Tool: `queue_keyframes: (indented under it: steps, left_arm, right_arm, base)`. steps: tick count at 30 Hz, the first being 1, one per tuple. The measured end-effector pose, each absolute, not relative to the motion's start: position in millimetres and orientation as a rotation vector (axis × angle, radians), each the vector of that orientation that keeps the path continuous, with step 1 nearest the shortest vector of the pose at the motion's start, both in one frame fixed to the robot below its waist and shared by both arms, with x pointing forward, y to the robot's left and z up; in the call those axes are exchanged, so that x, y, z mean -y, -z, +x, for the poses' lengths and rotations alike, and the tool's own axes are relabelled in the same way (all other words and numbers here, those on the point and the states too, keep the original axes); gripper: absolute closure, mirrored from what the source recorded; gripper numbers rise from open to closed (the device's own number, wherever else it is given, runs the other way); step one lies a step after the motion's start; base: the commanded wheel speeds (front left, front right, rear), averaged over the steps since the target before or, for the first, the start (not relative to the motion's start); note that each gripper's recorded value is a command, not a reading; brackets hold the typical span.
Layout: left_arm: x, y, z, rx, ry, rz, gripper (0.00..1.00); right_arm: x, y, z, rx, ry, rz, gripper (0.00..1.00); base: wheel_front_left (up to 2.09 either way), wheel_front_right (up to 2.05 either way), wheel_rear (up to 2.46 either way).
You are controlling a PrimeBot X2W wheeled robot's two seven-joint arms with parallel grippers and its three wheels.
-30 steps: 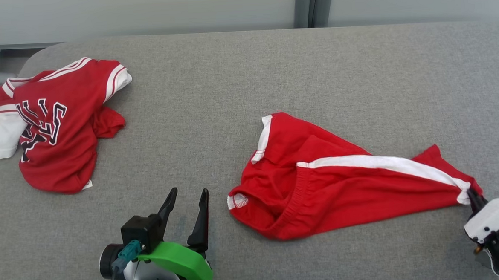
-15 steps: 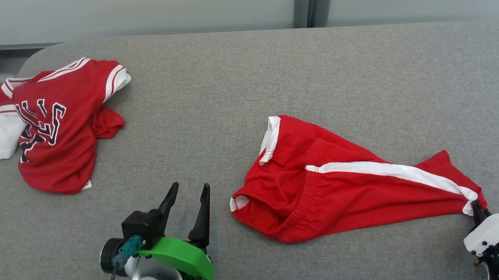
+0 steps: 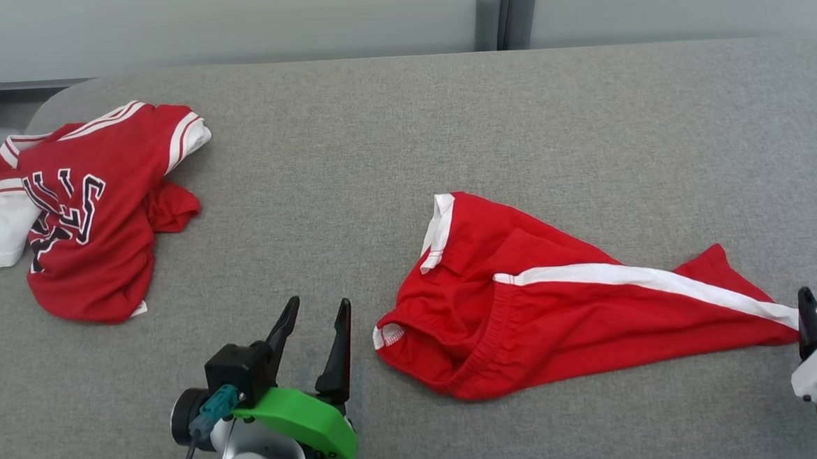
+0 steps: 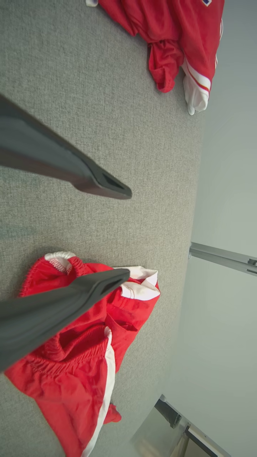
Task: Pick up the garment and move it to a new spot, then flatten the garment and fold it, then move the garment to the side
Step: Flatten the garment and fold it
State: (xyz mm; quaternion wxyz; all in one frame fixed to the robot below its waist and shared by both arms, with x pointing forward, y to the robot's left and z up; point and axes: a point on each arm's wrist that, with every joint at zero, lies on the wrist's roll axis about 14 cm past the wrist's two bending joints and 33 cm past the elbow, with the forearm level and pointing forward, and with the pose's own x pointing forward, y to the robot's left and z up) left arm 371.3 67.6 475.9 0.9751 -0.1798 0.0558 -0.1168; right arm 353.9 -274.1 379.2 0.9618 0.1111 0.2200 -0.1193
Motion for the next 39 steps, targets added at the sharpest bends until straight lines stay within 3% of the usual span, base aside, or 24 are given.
queue_keyframes:
  steps: [8,17,28,36,37,38,39]
  left_arm:
    - [-66,-477,368,-0.118,0.243,-0.362,0.0]
    - [-77,-475,369,-0.126,0.206,-0.361,0.0]
    - [-97,-474,367,-0.12,0.145,-0.358,0.0]
    - [-96,-475,367,-0.117,0.146,-0.358,0.0]
    - [-96,-475,367,-0.117,0.147,-0.358,0.0]
    - [-96,-475,367,-0.117,0.147,-0.358,0.0]
    - [-96,-475,367,-0.115,0.147,-0.358,0.0]
  right_arm:
    - [210,-427,400,-0.284,-0.058,0.092,0.0]
    - [116,-414,408,-0.368,-0.369,0.002,0.0]
    - [50,-390,389,-0.484,-0.57,-0.008,0.0]
    - [42,-375,376,-0.564,-0.596,-0.01,0.0]
    - [43,-373,375,-0.574,-0.593,-0.007,0.02]
    - [43,-371,373,-0.587,-0.597,-0.01,0.45]
    - [43,-370,372,-0.592,-0.599,-0.012,0.64]
  base:
    - [0.0,0.0,0.0]
    - [0.0,0.0,0.0]
    - [0.0,0.0,0.0]
    - [0.0,0.0,0.0]
    - [0.0,0.0,0.0]
    - [0.0,0.0,0.0]
    - [0.0,0.0,0.0]
